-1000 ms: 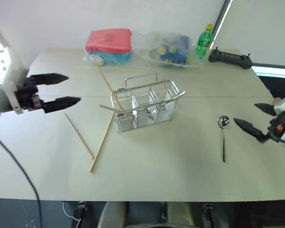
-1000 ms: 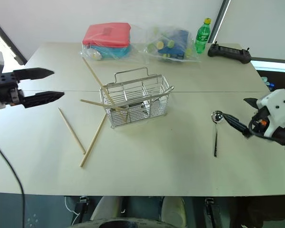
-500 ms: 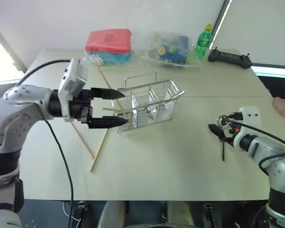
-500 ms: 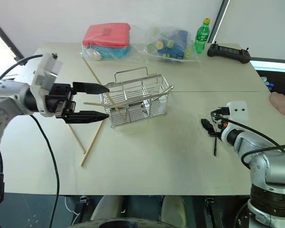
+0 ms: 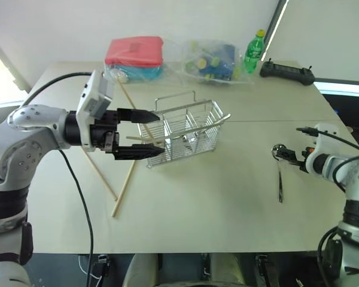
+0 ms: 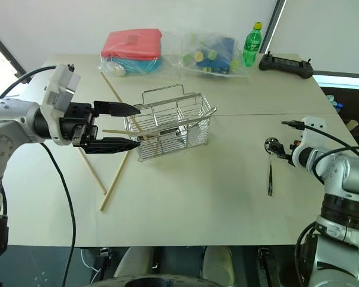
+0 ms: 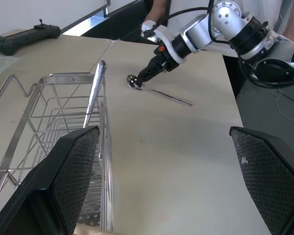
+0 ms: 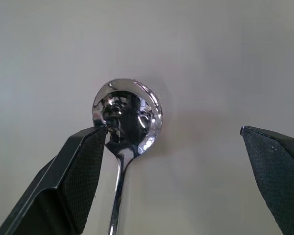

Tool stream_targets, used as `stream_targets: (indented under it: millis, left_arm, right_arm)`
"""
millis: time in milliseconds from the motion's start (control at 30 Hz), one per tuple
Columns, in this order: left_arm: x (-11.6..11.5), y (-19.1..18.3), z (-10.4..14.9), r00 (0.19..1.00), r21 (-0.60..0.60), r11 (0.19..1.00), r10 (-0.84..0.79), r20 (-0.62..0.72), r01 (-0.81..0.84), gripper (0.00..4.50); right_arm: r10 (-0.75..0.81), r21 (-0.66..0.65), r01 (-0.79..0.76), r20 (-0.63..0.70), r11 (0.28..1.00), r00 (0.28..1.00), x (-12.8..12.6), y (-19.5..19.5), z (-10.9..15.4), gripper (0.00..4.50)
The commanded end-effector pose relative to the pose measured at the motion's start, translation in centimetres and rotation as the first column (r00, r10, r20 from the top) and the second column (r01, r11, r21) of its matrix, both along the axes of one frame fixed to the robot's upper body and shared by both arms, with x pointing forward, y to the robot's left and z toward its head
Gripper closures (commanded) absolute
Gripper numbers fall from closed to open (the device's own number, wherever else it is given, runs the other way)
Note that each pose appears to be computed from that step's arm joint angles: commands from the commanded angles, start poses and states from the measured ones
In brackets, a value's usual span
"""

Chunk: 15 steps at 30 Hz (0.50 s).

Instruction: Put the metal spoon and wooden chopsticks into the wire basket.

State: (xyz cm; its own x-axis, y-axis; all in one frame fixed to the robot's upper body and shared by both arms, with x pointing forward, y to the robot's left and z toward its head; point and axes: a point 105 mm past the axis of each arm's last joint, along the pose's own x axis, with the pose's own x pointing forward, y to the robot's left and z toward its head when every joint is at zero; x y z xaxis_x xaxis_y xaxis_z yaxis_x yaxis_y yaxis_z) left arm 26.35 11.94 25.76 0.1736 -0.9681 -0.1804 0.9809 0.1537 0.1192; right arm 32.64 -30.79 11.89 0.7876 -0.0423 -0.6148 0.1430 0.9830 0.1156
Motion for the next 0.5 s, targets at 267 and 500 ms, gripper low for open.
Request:
stream_targets:
  millis: [267, 500]
  left_arm:
    - [-1.6, -0.4, -0.3, 0.997, 0.065, 0.995, -0.083, 0.01, 0.082, 0.0]
    - [-1.4, -1.1, 0.4, 0.992, 0.061, 0.991, -0.119, 0.032, 0.116, 0.0]
  right_arm:
    - [0.052, 0.035, -0.048, -0.099, 0.998, 0.994, -0.4, 1.1, -0.3, 0.04]
    - [0.071, 0.053, -0.063, -0.157, 0.997, 0.985, -0.3, 2.4, -1.9, 0.04]
